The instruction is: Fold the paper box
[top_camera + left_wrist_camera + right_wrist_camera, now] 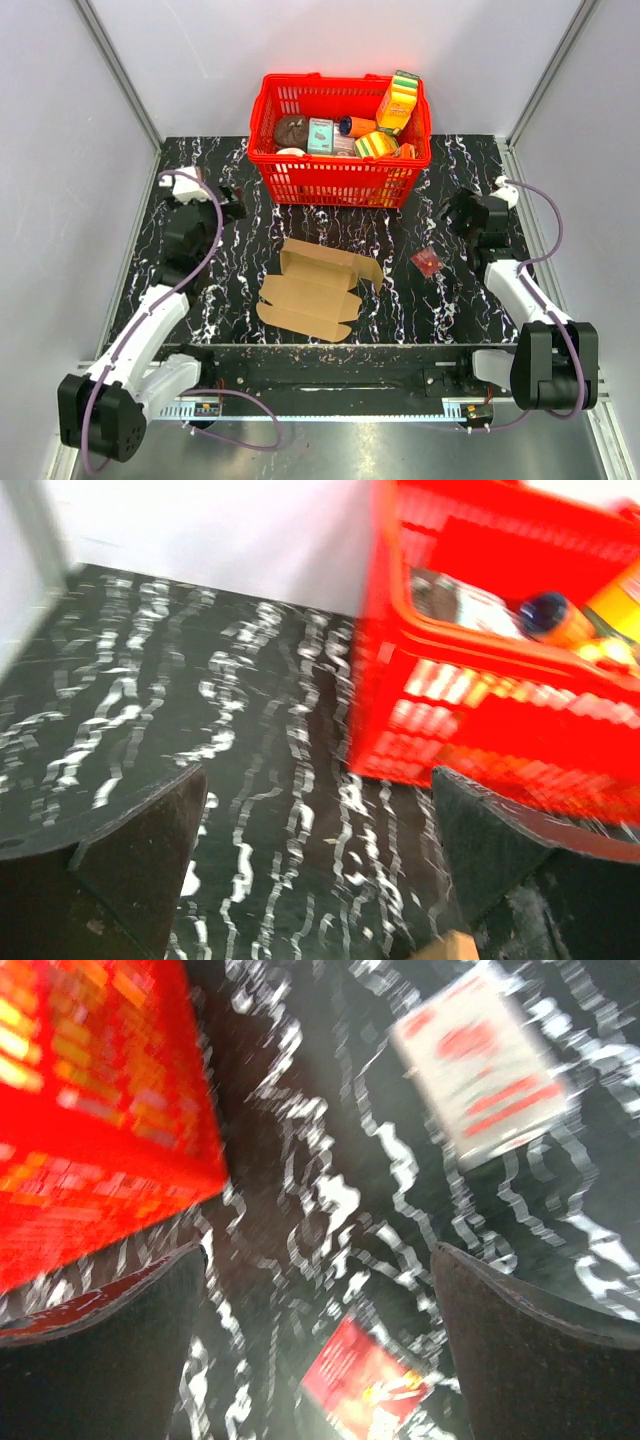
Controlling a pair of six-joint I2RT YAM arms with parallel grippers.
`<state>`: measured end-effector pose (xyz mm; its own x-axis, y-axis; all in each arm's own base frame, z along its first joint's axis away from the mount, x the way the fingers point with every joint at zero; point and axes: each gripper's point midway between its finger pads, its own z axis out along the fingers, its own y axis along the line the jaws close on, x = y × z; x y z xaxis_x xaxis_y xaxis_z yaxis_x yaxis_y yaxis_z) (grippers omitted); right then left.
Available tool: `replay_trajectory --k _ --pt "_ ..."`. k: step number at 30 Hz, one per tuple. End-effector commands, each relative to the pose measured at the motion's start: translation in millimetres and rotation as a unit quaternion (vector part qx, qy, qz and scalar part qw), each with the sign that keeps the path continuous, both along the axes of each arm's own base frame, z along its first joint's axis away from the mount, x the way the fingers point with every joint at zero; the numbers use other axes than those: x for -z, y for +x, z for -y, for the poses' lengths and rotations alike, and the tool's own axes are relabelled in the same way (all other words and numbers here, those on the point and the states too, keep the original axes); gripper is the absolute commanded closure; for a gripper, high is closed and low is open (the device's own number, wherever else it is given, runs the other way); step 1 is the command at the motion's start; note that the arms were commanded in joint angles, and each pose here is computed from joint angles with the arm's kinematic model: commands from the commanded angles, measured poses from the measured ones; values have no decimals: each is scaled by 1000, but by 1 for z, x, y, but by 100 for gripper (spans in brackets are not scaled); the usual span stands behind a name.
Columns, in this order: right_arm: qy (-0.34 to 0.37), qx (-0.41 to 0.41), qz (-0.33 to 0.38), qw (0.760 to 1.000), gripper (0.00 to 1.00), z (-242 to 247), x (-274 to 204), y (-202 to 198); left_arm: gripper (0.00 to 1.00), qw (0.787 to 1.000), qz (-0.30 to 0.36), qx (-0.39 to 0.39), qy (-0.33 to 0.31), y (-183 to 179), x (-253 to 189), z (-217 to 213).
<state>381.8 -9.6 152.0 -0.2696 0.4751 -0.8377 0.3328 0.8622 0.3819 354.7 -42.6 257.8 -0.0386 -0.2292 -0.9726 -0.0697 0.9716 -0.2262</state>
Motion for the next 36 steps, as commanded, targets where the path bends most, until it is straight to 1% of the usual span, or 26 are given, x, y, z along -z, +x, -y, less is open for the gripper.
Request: replay_trajectory --k 1,2,3,4,6,7,8,11,12,14,15,19,20,22,24,25,27,29,30,32,33,34,36 --pt "111 -143 -1 984 2 -65 -5 -10 1 981 -41 188 4 -1 -4 78" --pt "119 -160 4 980 6 -71 -8 -12 1 975 -46 218 25 -3 -3 95" --pt "129 -181 1 975 8 -79 -9 -16 1 971 -58 231 37 -2 2 103" --pt "134 -187 -12 973 9 -82 -8 -18 1 965 -80 243 52 3 10 114" --pt "141 -215 -33 966 11 -94 -4 -23 1 952 -95 280 82 1 18 140" --pt "140 -223 -47 963 11 -98 -1 -27 1 945 -121 290 94 4 31 150" --pt "139 -243 -49 959 12 -111 -2 -30 3 937 -128 308 105 2 36 163" --pt "117 -269 -78 953 13 -134 5 -44 9 920 -156 341 114 6 57 185" --pt "103 -290 -86 947 13 -153 6 -51 11 917 -162 347 115 7 60 189" --pt "91 -314 -106 939 13 -169 9 -57 13 907 -173 364 121 9 69 198" --pt "89 -335 -114 931 13 -183 10 -65 15 905 -176 367 123 11 71 199" --pt "98 -338 -139 926 18 -188 18 -82 19 901 -189 368 131 18 77 203" --pt "100 -338 -136 926 20 -188 14 -87 20 900 -190 370 129 17 77 203" --pt "101 -345 -151 921 21 -190 18 -101 22 902 -182 372 122 17 76 206" --pt "92 -354 -156 918 22 -193 17 -110 23 903 -175 373 118 18 75 206" --pt "86 -356 -172 914 22 -191 21 -117 24 903 -175 374 118 18 74 208" --pt "72 -363 -184 911 23 -193 25 -122 26 902 -177 376 115 17 73 208" --pt "68 -365 -185 910 24 -192 26 -124 31 904 -167 380 105 10 63 209" --pt "65 -368 -184 909 26 -192 26 -124 33 904 -161 382 102 5 58 209" --pt "61 -375 -187 906 28 -192 27 -126 37 907 -130 391 91 -17 37 212" --pt "58 -385 -188 902 30 -194 28 -127 39 907 -114 395 86 -33 28 210" --pt "57 -388 -192 899 31 -195 29 -128 40 905 -107 405 74 -48 23 218" --pt "53 -397 -201 894 33 -197 33 -128 45 903 -90 414 63 -72 18 218"
